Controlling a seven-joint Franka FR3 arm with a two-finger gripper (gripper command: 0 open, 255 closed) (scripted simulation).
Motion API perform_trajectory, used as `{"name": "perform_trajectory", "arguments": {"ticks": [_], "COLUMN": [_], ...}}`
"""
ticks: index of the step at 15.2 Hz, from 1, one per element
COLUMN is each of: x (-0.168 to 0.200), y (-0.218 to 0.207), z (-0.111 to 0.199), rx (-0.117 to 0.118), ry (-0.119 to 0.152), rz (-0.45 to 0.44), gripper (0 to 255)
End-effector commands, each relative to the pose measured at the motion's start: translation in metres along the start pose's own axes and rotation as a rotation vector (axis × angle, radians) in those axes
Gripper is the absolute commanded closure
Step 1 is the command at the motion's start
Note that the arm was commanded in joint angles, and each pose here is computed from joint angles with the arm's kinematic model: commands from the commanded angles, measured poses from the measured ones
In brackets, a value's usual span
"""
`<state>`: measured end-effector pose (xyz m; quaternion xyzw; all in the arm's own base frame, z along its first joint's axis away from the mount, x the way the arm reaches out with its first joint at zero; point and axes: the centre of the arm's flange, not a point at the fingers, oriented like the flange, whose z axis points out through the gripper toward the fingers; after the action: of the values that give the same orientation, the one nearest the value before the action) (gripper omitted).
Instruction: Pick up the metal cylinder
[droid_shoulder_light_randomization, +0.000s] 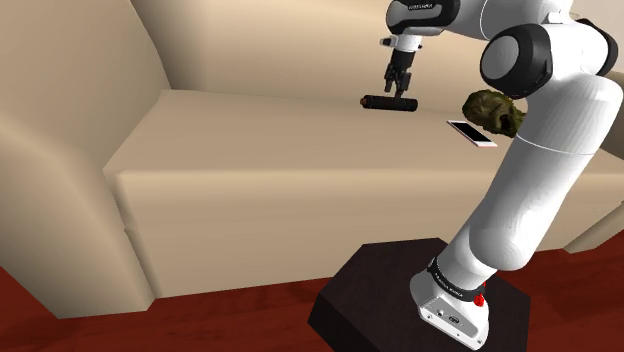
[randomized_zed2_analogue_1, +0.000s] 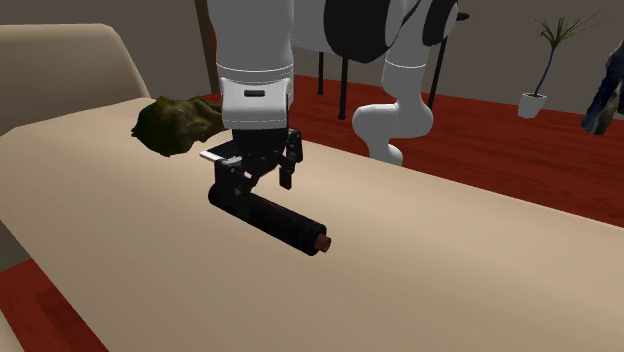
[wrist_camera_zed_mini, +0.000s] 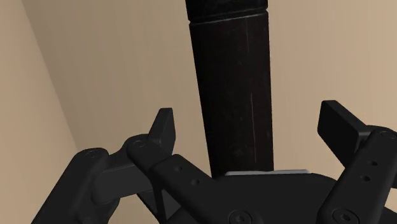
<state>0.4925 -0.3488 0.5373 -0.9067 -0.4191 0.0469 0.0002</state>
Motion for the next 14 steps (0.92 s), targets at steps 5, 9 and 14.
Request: {"name": "perform_trajectory", "arguments": {"ticks": [5, 9, 14], "x": [0.002, 0.003, 0.003], "y": [0.003, 0.002, 0.003], "z": [0.029, 0.028, 0.029], "rx": [0.0, 0.0, 0.0], "ry": [0.0, 0.0, 0.0], "rz": [-0.003, -0.003, -0.003], "gripper": [0, 255, 255]}}
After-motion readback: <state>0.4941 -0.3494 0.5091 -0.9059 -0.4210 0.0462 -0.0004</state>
